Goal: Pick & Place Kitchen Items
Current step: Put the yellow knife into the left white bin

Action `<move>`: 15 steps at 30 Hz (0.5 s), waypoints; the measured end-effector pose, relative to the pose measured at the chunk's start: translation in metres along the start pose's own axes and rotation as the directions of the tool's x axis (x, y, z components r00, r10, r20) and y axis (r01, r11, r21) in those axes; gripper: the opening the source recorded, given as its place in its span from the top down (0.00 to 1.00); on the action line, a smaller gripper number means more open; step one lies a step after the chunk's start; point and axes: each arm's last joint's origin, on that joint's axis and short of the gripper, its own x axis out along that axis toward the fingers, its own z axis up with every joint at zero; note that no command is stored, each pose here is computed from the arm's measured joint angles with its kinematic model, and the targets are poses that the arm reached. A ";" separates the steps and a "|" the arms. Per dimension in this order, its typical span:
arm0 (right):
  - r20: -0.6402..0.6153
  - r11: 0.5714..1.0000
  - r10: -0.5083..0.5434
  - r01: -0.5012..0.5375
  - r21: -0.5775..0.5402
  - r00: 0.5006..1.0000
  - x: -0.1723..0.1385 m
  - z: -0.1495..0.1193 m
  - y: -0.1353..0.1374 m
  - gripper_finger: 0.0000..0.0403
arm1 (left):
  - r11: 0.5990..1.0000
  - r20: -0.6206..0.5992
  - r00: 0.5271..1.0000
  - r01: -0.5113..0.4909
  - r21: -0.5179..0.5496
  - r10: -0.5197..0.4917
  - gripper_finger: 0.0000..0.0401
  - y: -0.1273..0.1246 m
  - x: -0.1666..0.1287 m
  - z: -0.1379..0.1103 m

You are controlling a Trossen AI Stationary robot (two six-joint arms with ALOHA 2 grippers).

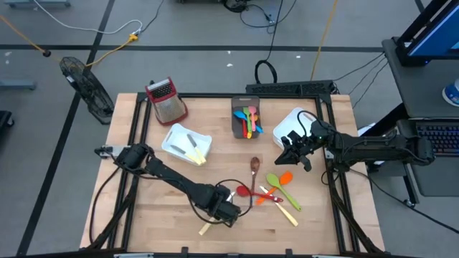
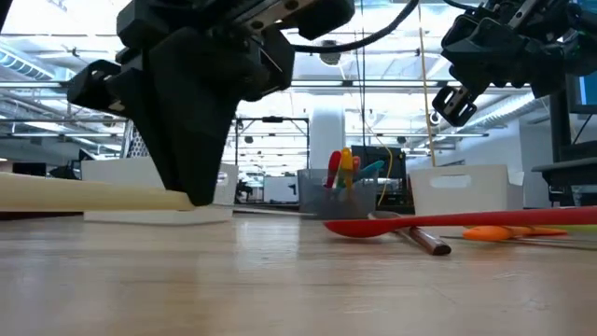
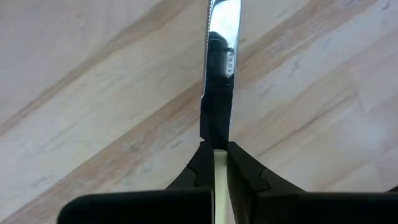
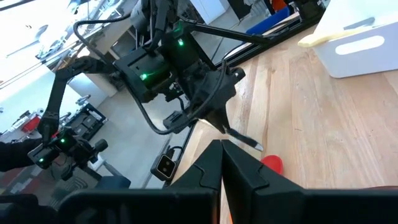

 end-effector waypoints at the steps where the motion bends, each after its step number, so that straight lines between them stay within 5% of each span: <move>1: 0.000 1.000 -0.001 0.001 0.000 1.000 0.000 0.000 0.000 0.99 | 1.000 0.004 1.000 -0.004 0.000 0.004 0.98 0.001 -0.002 -0.001; 8: 0.000 1.000 -0.001 0.001 0.001 1.000 0.000 0.000 0.000 0.99 | 0.998 0.122 0.992 0.047 -0.052 -0.041 0.98 0.001 -0.024 0.002; 15: 0.000 1.000 -0.001 0.001 0.001 1.000 0.000 0.000 0.000 0.99 | 0.955 0.389 0.920 0.147 -0.257 -0.037 0.98 0.012 -0.066 0.006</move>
